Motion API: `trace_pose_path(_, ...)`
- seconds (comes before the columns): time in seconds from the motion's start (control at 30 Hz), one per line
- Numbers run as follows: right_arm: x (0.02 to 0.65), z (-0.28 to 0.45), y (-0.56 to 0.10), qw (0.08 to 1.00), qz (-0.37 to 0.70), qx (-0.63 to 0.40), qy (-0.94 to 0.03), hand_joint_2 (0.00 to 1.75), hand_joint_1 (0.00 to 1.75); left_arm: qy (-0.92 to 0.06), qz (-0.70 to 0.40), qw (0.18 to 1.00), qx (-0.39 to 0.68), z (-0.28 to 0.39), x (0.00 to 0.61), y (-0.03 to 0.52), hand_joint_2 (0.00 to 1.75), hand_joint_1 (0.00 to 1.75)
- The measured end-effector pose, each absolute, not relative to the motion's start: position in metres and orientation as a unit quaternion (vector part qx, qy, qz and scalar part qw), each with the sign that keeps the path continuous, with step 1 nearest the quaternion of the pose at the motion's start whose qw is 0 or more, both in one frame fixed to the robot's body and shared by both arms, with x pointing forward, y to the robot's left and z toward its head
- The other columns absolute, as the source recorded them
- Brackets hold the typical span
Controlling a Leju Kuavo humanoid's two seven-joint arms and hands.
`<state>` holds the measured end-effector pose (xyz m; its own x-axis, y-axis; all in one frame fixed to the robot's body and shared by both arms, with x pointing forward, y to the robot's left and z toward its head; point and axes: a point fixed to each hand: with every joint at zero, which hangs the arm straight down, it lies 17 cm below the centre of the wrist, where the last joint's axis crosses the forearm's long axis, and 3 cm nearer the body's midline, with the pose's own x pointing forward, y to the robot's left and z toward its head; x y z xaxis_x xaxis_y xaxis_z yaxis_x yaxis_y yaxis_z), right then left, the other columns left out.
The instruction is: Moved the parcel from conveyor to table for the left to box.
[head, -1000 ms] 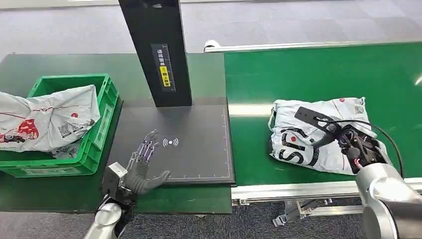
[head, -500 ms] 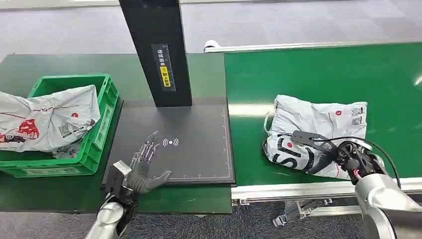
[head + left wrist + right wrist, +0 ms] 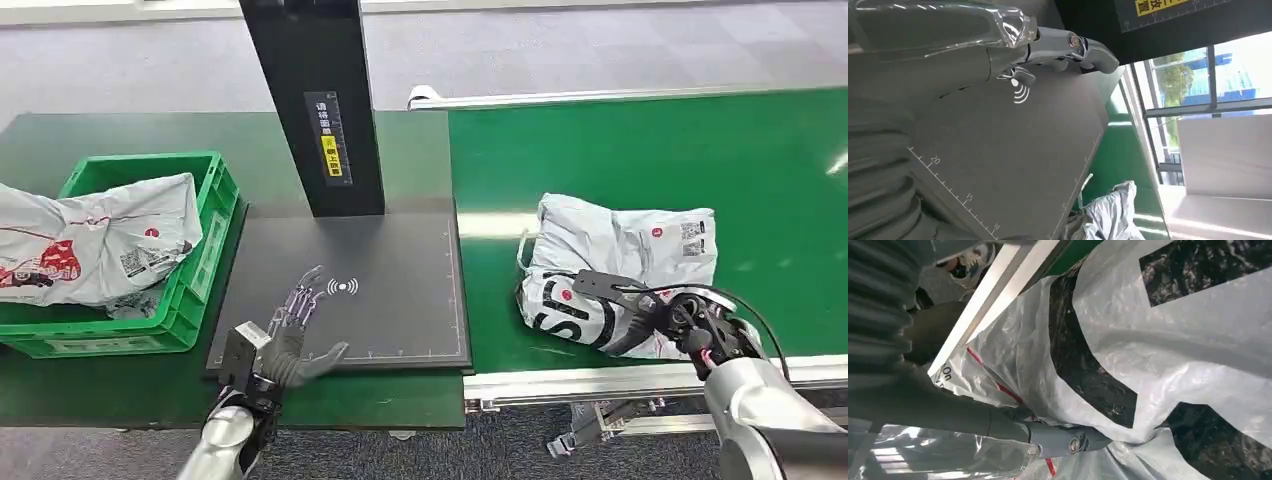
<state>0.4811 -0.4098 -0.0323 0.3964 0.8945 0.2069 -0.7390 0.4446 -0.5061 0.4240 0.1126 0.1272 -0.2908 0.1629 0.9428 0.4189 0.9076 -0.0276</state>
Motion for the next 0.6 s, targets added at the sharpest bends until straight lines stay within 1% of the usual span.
trace_pose_path(0.3,0.491,-0.029,-0.400,0.811,0.498,-0.179,-0.251,1.75,1.75,-0.796,-0.110,0.568,-0.178,0.126,0.425,0.114,1.75,0.00)
trace_pose_path(0.6,0.494,-0.032,-0.374,0.788,0.528,-0.168,-0.270,1.75,1.75,-0.792,-0.115,0.575,-0.168,0.117,0.420,0.115,1.75,0.00)
